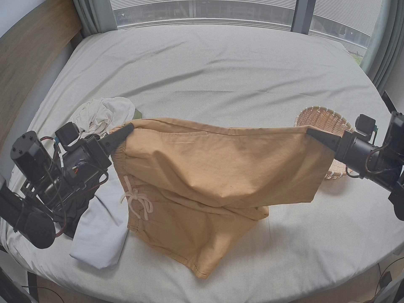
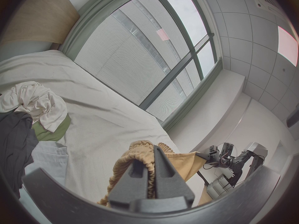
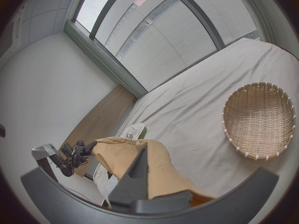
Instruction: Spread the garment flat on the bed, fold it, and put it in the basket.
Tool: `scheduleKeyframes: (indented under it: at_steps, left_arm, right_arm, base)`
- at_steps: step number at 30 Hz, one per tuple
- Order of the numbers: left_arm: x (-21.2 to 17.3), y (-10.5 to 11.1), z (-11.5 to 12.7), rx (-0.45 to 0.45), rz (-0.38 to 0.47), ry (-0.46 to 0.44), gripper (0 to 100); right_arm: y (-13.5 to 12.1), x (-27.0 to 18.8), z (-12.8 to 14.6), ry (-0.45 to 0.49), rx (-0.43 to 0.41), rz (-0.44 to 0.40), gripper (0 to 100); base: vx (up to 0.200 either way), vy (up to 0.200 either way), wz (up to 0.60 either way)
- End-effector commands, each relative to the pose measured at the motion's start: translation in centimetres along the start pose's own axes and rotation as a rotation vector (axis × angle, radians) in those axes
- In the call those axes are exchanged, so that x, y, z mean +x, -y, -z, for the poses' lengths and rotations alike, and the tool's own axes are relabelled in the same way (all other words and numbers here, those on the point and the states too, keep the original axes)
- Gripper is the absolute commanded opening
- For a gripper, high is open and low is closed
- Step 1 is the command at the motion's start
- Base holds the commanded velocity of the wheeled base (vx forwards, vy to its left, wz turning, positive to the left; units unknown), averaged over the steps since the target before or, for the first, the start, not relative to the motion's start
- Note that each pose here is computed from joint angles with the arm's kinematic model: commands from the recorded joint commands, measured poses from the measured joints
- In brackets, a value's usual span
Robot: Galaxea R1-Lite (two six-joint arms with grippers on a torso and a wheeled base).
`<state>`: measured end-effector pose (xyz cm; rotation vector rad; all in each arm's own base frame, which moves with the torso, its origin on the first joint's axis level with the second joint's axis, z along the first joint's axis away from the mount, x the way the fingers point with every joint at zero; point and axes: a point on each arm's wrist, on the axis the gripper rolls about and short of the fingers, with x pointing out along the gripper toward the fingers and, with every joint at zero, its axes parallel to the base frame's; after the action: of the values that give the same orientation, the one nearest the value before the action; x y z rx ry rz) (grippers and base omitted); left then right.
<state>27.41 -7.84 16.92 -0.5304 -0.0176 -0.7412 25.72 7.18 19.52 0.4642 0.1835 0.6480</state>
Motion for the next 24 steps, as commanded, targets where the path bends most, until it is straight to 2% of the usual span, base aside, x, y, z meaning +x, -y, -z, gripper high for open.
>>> scheduleKeyframes:
  at_steps: [1,7,20,24]
  left_arm:
    - [1.4,-2.4,0.9,-0.01,-0.048,-0.005,0]
    - [1.7,-4.5,0.8,0.0,-0.087,0.016,0]
    - [3.5,-6.6,1.1,0.008,-0.093,0.03,0]
    - [3.9,-7.1,1.4,0.005,-0.096,0.026,0]
  right_arm:
    - [3.2,2.7,1.0,-0.035,0.029,0.059,0]
    - [4.5,4.8,0.4,-0.019,0.023,0.063,0]
    - [6.3,8.2,0.3,-0.002,0.015,0.056,0]
    - [7.2,9.2,0.6,0.027,0.0,0.047,0]
  base:
    - [0.0,0.0,0.0]
    - [0.0,0.0,0.0]
    - [0.0,0.0,0.0]
    - [0.0,0.0,0.0]
